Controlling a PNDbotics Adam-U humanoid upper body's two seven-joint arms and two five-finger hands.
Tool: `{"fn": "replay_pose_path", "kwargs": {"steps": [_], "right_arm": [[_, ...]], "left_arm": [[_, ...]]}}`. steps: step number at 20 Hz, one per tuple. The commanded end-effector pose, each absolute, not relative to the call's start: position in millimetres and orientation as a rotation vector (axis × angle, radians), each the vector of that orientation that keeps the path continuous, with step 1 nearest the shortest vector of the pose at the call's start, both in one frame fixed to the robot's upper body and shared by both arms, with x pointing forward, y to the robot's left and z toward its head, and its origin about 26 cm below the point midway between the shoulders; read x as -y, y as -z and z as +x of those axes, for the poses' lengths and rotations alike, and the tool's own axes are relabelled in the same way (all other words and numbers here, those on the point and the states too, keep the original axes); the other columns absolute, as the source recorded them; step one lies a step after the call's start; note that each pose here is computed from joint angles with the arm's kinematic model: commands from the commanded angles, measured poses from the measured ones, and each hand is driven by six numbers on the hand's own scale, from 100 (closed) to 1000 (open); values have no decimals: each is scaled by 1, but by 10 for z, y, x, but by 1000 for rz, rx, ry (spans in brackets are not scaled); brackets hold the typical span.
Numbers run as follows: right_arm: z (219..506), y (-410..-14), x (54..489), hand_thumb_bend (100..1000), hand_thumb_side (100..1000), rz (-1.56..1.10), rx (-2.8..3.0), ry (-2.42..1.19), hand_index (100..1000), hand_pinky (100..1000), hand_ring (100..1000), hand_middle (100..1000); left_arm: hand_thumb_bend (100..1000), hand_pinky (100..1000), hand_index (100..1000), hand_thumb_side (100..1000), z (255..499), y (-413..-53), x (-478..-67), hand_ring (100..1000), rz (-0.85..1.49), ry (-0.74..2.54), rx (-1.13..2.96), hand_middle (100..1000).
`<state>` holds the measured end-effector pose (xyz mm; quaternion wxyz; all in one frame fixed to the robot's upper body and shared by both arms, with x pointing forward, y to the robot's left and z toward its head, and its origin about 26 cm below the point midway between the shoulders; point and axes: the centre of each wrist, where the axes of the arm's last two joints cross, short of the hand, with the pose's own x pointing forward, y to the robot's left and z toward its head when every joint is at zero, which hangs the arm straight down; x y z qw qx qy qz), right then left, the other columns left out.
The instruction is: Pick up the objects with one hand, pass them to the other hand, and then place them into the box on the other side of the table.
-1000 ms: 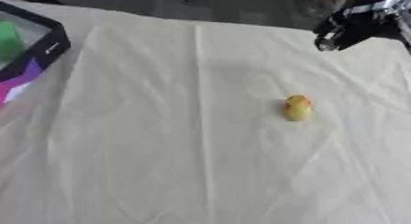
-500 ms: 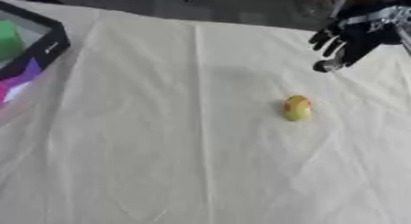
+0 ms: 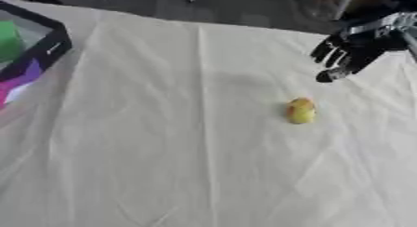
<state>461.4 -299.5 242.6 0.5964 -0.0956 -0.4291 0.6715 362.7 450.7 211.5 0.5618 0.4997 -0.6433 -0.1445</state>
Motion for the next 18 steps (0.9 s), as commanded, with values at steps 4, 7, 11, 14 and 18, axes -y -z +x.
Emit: {"fn": "replay_pose_path", "kwargs": {"steps": [4, 7, 11, 14, 18], "right_arm": [[4640, -2490, 3055, 292, 282, -213, 1021, -1540, 924, 890, 843, 824], [4643, -2438, 3017, 274, 284, -207, 1021, -1553, 917, 884, 827, 826], [4636, -2336, 3000, 264, 264, -200, 1038, -1537, 902, 881, 818, 825], [4632, -2254, 2968, 240, 269, -183, 1038, -1530, 902, 882, 820, 823], [4631, -2165, 2912, 225, 259, -160, 1046, -1520, 900, 882, 818, 821]], "left_arm": [[100, 946, 812, 509, 3566, -2318, -4619, 728, 1245, 334, 1524, 655], [100, 946, 811, 508, 3563, -2314, -4623, 728, 1248, 334, 1521, 654], [100, 946, 811, 509, 3559, -2293, -4630, 728, 1249, 333, 1513, 654], [100, 946, 812, 509, 3564, -2271, -4630, 728, 1246, 331, 1507, 654], [100, 946, 811, 509, 3569, -2256, -4626, 728, 1240, 330, 1506, 654]]}}
